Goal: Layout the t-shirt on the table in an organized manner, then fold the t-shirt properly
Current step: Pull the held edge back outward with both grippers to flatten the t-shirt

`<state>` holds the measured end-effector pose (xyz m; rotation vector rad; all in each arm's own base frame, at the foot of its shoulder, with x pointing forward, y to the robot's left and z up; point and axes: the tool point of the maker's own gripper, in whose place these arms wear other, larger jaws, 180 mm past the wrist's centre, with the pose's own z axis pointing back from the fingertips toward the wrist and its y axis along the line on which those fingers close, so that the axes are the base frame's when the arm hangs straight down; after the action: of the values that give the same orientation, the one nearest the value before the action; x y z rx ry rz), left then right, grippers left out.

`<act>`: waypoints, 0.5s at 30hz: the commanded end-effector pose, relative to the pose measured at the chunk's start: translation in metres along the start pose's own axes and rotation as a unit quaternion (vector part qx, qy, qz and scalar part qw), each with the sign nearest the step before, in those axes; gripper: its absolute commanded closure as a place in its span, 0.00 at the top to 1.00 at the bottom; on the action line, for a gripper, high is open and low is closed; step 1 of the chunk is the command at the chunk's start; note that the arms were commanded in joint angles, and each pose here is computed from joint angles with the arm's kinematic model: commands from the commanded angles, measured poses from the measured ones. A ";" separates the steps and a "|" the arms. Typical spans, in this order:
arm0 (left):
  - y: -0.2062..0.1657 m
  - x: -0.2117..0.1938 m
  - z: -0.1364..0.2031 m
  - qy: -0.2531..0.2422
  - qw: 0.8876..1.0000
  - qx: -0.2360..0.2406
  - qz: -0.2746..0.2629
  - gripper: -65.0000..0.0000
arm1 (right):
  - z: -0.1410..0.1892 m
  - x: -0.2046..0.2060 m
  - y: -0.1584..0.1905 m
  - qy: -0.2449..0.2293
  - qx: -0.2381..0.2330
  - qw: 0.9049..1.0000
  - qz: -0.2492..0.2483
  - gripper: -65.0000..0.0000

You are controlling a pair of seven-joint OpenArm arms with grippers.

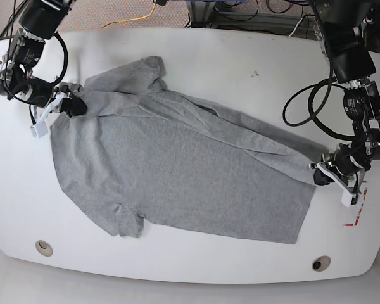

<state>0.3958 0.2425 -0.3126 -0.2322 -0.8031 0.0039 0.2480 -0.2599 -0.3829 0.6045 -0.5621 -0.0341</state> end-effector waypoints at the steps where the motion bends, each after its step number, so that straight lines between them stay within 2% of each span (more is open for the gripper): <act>1: -0.001 0.025 0.006 -0.038 0.999 -0.005 -0.005 0.00 | 0.009 0.022 -0.001 -0.031 -0.007 0.999 0.020 0.05; 6: 0.002 0.031 0.008 -0.057 0.998 -0.001 -0.006 0.00 | 0.009 0.033 0.000 -0.050 -0.006 0.998 0.024 0.07; 8: 0.009 0.035 0.011 -0.064 0.998 0.008 -0.010 0.00 | 0.009 0.038 0.000 -0.055 -0.007 0.998 0.027 0.14; 15: 0.018 0.037 0.016 -0.067 0.998 0.018 -0.015 0.00 | 0.012 0.030 -0.011 -0.038 -0.035 0.998 0.028 0.62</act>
<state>0.4004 0.2626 -0.3013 -0.1927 -0.8659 0.0105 0.2645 -0.2697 -0.3760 0.5544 -0.6165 -0.0376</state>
